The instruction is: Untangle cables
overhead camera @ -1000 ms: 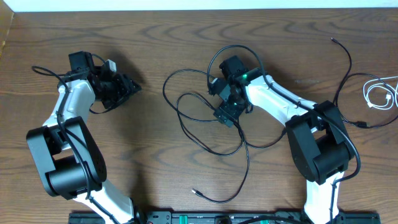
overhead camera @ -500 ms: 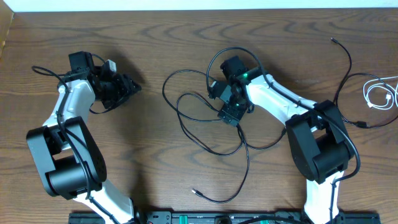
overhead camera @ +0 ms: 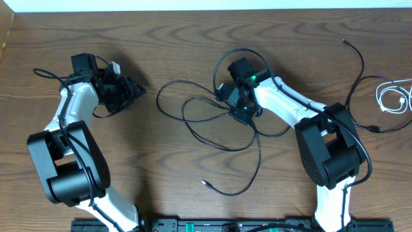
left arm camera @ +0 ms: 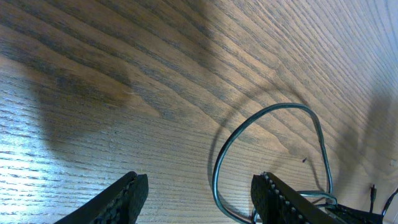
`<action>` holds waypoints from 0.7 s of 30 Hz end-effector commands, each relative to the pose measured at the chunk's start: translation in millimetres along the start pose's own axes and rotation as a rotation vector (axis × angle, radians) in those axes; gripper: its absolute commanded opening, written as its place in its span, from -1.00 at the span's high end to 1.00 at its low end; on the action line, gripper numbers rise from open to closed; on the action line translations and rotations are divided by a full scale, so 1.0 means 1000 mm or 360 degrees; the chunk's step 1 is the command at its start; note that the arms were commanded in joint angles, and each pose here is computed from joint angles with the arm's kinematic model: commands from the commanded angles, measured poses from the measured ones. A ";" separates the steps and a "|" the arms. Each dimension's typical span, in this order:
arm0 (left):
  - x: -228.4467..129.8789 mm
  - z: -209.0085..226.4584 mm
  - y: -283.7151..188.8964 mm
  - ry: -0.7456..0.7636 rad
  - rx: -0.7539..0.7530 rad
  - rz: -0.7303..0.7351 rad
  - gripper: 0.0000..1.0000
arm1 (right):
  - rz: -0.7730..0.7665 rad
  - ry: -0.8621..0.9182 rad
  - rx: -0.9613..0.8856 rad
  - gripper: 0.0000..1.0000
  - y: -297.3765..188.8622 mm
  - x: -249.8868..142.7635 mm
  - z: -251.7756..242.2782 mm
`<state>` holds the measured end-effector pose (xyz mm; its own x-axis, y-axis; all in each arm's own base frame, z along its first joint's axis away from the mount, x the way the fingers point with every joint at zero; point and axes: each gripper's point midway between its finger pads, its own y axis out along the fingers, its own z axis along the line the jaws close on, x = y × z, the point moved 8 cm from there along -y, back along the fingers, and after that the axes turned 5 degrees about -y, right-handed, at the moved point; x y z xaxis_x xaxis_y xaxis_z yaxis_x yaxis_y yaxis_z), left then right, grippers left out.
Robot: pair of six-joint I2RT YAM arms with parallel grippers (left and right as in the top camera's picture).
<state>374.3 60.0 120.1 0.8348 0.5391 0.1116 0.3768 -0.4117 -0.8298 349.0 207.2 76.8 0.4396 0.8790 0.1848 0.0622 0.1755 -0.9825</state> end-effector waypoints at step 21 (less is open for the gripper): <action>0.001 0.001 0.002 -0.0013 -0.0015 0.0012 -0.19 | -0.0286 0.0368 0.0476 0.99 0.000 -0.008 -0.008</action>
<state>374.3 60.0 120.1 0.8348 0.5391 0.1116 0.3768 -0.4117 -0.8298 355.1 196.5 77.9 0.5634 0.7814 0.2682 -0.0139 0.3336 -0.9426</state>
